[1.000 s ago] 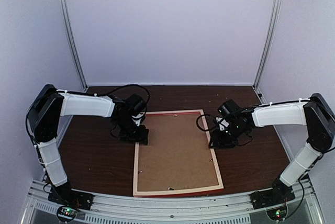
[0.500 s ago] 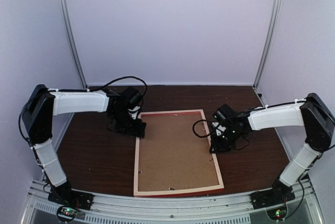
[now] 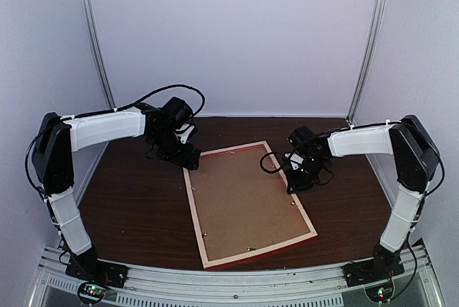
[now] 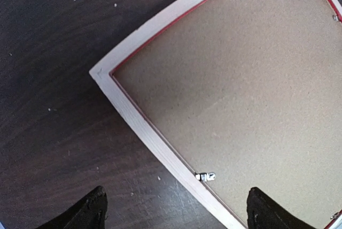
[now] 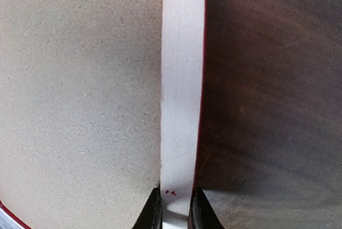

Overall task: Put the photo into the frame
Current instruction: Adjust the photo frame at the center of the board.

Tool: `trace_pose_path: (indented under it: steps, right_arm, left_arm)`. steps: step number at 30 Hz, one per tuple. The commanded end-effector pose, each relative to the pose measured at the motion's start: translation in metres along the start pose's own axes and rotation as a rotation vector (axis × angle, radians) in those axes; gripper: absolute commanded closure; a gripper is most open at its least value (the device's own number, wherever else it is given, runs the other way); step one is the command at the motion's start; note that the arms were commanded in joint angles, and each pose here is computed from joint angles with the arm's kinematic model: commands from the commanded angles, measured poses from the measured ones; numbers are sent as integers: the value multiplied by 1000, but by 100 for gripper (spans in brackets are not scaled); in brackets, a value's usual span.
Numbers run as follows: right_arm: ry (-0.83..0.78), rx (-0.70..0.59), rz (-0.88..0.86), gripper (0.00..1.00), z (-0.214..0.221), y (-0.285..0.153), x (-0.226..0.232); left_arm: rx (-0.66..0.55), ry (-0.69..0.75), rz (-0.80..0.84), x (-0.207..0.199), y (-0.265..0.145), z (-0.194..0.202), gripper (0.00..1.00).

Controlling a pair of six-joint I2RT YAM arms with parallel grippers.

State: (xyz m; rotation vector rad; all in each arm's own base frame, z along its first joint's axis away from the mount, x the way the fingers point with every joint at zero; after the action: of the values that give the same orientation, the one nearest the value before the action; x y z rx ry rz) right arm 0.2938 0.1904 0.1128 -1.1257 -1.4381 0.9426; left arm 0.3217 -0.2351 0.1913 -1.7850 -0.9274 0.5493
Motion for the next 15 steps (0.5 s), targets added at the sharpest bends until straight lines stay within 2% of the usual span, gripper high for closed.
trace_pose_path:
  steps: [1, 10, 15]
  right_arm:
    - [-101, 35, 34, 91, -26, 5, -9]
    - [-171, 64, -2, 92, -79, 10, -16]
    - [-178, 59, -29, 82, -102, 11, -22]
  left_arm:
    - [-15, 13, 56, 18, 10, -16, 9]
    - [-25, 28, 136, 49, 52, -45, 9]
    - [-5, 87, 103, 64, 75, -60, 9]
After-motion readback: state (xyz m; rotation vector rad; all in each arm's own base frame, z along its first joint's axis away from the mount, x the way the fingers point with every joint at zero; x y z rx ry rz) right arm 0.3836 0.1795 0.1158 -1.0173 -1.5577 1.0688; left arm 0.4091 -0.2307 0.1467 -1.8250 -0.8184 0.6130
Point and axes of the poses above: each gripper's point midway between its finger pads, its own y axis out along the fingers, its own x axis along the line the jaws close on, z = x × y, the point moved 9 cm from there along -y, back along the fingers, and after that the axes turned 14 degrees about y, right-handed, at the moved point
